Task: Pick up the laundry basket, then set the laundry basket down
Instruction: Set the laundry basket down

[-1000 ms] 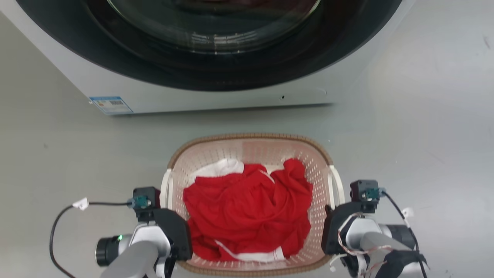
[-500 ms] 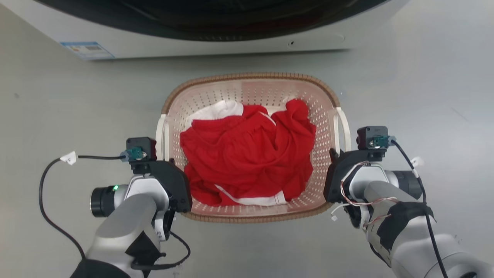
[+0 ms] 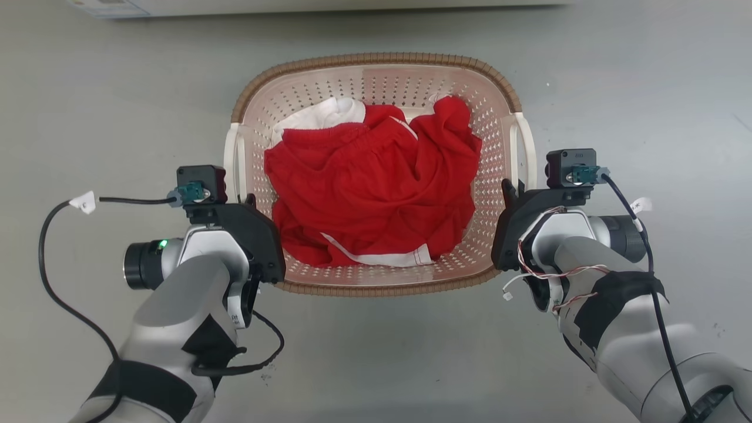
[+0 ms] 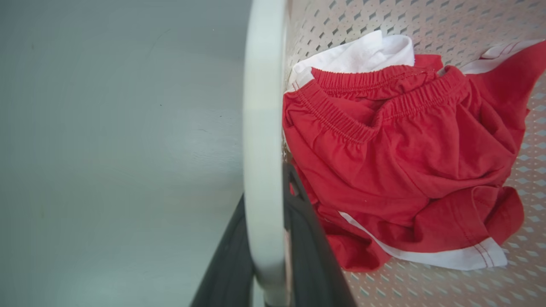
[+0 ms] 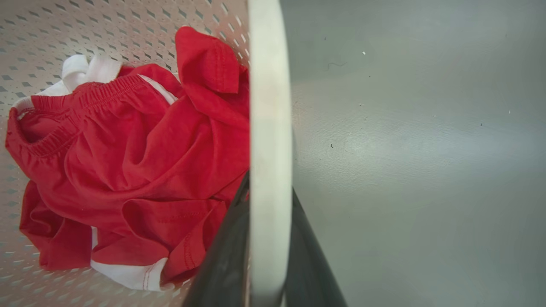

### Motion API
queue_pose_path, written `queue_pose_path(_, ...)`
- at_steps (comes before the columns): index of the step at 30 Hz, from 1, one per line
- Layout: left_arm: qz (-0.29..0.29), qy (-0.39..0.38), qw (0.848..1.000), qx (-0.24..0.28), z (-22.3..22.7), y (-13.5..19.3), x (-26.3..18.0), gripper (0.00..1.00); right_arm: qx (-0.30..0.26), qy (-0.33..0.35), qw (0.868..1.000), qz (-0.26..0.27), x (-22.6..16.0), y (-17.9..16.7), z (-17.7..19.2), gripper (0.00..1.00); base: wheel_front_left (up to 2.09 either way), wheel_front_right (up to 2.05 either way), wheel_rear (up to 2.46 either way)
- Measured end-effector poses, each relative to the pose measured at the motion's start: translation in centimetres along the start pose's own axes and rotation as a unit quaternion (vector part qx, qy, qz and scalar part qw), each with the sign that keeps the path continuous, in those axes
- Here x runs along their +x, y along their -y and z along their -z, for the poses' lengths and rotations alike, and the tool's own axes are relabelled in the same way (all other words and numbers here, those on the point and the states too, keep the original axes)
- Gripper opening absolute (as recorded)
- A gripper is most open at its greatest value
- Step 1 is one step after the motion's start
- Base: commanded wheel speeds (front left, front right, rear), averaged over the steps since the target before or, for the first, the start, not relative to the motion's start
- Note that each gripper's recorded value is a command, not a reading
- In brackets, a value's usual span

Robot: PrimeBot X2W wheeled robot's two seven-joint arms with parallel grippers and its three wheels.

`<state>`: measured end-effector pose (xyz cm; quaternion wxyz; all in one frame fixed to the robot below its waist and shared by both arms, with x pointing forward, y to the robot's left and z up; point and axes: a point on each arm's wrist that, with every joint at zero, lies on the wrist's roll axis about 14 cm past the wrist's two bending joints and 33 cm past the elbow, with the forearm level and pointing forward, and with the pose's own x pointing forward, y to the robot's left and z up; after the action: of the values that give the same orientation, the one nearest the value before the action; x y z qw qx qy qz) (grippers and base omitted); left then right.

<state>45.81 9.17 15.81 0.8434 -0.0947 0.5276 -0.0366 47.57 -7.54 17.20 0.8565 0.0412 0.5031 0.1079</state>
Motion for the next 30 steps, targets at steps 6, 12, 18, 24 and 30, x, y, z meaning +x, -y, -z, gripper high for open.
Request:
queue_pose_path(6, -0.004, -0.002, 1.0, 0.005, 0.2, -0.4, 1.1, 0.0, -0.004, -0.004, 1.0, -0.003, 1.2, 0.0, 0.5, 0.0, 0.0, 0.0, 0.0)
queue_pose_path(12, -0.008, -0.003, 1.0, 0.01, 0.6, -0.8, 1.5, 0.46, -0.006, -0.003, 1.0, -0.004, 1.6, 0.1, 0.9, 0.47, 0.0, 0.0, 0.0)
queue_pose_path(18, -0.002, 0.012, 1.0, 0.015, -0.3, -0.1, 1.7, 1.0, -0.009, 0.011, 1.0, -0.013, 1.8, -0.8, 0.1, 1.0, 0.0, 0.0, 0.0)
queue_pose_path(24, -0.002, 0.018, 1.0, 0.017, -0.7, -0.2, 1.6, 1.0, -0.013, 0.015, 1.0, -0.006, 1.6, -0.4, 0.1, 1.0, 0.0, 0.0, 0.0)
queue_pose_path(30, -0.005, 0.034, 0.999, 0.021, -1.6, -0.3, 0.9, 1.0, -0.017, 0.03, 0.999, 0.003, 0.9, 0.1, -0.9, 1.0, 0.0, 0.0, 0.0)
